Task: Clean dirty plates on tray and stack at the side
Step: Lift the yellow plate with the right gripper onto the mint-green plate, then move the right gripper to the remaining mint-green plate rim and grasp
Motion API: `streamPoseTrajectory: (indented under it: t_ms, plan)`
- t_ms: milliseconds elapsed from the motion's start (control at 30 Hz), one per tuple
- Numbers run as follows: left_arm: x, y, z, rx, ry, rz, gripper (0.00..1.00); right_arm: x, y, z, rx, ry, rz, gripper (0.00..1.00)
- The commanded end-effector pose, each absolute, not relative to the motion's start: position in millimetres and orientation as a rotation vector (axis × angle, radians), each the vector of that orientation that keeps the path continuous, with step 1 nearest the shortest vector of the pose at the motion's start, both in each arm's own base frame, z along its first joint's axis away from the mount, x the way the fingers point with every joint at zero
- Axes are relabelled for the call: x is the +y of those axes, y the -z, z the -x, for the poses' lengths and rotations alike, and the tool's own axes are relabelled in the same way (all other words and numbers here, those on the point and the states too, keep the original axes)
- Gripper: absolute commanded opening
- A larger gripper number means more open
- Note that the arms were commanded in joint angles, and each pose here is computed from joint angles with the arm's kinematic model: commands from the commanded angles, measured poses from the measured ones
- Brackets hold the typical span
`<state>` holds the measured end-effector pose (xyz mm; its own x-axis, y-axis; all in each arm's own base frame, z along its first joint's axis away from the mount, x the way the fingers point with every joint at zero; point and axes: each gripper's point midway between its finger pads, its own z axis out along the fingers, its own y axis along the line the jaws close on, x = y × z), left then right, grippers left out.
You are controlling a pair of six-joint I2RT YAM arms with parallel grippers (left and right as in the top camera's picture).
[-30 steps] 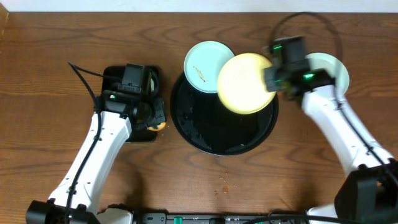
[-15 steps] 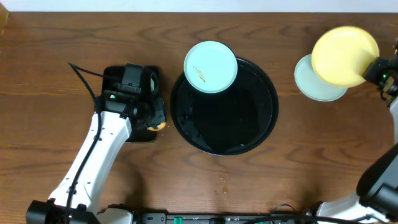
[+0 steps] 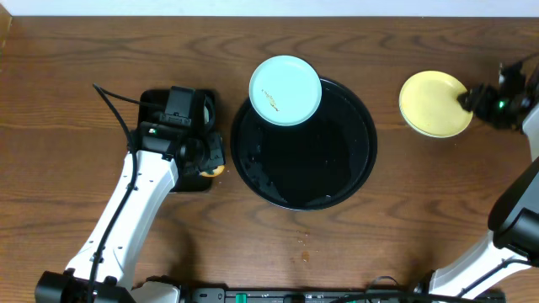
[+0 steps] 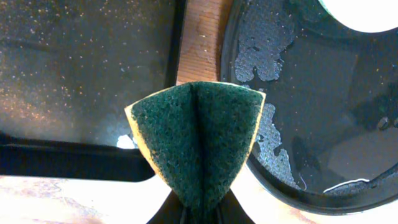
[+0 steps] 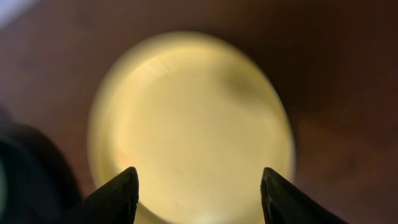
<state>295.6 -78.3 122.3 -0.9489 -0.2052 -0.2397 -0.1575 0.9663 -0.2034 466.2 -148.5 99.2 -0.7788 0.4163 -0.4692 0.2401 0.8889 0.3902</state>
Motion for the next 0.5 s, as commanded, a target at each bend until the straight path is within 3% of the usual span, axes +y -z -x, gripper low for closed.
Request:
streamPoseTrajectory:
  t_ms: [0, 133, 300, 467]
  plan:
    - [-77, -126, -296, 2.845, 0.264, 0.263, 0.08, -98, -159, -492, 2.503, -0.354, -0.166, 0.63]
    - [-77, -126, -296, 2.845, 0.264, 0.264, 0.08, -21, -173, -507, 2.526, -0.286, 0.077, 0.66]
    - [-77, -125, -295, 2.85, 0.262, 0.264, 0.08, 102, -133, -519, 2.542, -0.272, 0.384, 0.61]
    - [-77, -125, -294, 2.854, 0.26, 0.264, 0.08, 179, -80, -521, 2.541, -0.302, 0.554, 0.6]
